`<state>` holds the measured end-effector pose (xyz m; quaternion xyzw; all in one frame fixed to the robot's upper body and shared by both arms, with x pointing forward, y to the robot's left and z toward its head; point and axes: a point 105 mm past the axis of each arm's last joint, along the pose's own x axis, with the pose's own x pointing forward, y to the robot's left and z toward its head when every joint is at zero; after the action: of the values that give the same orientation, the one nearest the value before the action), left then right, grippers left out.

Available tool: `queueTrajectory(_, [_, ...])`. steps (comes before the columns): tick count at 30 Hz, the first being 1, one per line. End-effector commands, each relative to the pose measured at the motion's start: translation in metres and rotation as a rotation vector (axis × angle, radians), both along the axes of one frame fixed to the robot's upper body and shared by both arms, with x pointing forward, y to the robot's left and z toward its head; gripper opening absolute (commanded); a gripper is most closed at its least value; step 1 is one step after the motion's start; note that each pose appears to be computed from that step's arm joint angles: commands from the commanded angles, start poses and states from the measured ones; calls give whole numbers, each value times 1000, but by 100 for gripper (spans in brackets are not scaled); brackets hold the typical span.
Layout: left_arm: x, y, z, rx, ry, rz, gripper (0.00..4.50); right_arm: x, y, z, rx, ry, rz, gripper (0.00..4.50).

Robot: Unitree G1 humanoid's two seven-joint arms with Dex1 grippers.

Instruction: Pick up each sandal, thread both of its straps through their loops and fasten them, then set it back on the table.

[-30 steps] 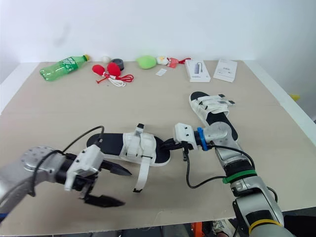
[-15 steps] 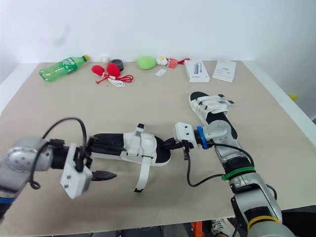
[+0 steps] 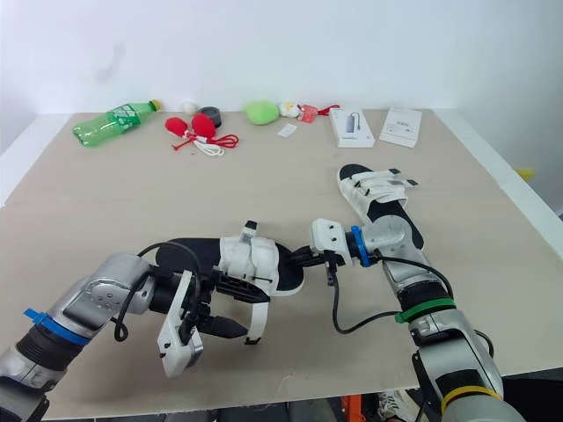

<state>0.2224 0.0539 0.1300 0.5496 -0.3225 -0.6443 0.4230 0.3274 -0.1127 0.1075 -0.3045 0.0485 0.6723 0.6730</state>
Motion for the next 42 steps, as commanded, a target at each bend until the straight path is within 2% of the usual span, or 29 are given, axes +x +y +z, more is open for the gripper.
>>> queueTrajectory(1, [-2,-8,5,-7,0,-39,371,-9,-20,-33,-116,106,-58,0])
queueTrajectory(2, [-3,-8,5,-7,2,-42,314,-9,-20,-33,-116,106,-60,0])
queueTrajectory(3, [-3,-8,5,3,8,-44,306,-9,-20,-33,-116,105,-61,0])
queueTrajectory(7, [-2,-5,-1,46,24,-35,158,-9,-17,-33,-110,104,-59,0])
queueTrajectory(10, [-1,-5,2,43,29,-26,64,-9,-16,-33,-109,104,-56,0])
queueTrajectory(11, [-1,-5,3,40,29,-24,19,-9,-16,-33,-109,104,-56,0])
queueTrajectory(12, [0,-5,4,36,30,-20,7,-9,-15,-34,-109,104,-55,0])
queueTrajectory(20, [4,-7,9,-3,47,16,3,-9,-14,-34,-110,104,-48,0])
queueTrajectory(23, [9,-9,20,-80,132,74,3,-9,-14,-34,-112,104,-47,0])
queueTrajectory(26, [16,-6,33,-171,306,161,3,-9,-14,-34,-113,104,-48,0])
queueTrajectory(29, [20,6,44,-231,632,264,3,-8,-16,-33,-114,102,-54,0])
queueTrajectory(33, [21,18,57,-245,1011,331,3,-7,-16,-33,-115,99,-57,0])
queueTrajectory(36, [28,26,68,-299,1266,355,3,-6,-15,-32,-112,96,-58,0])
queueTrajectory(39, [38,33,77,-351,1452,376,3,-4,-14,-31,-109,92,-61,0])
queueTrajectory(42, [48,38,67,-320,1486,463,3,-2,-14,-31,-108,88,-64,0])
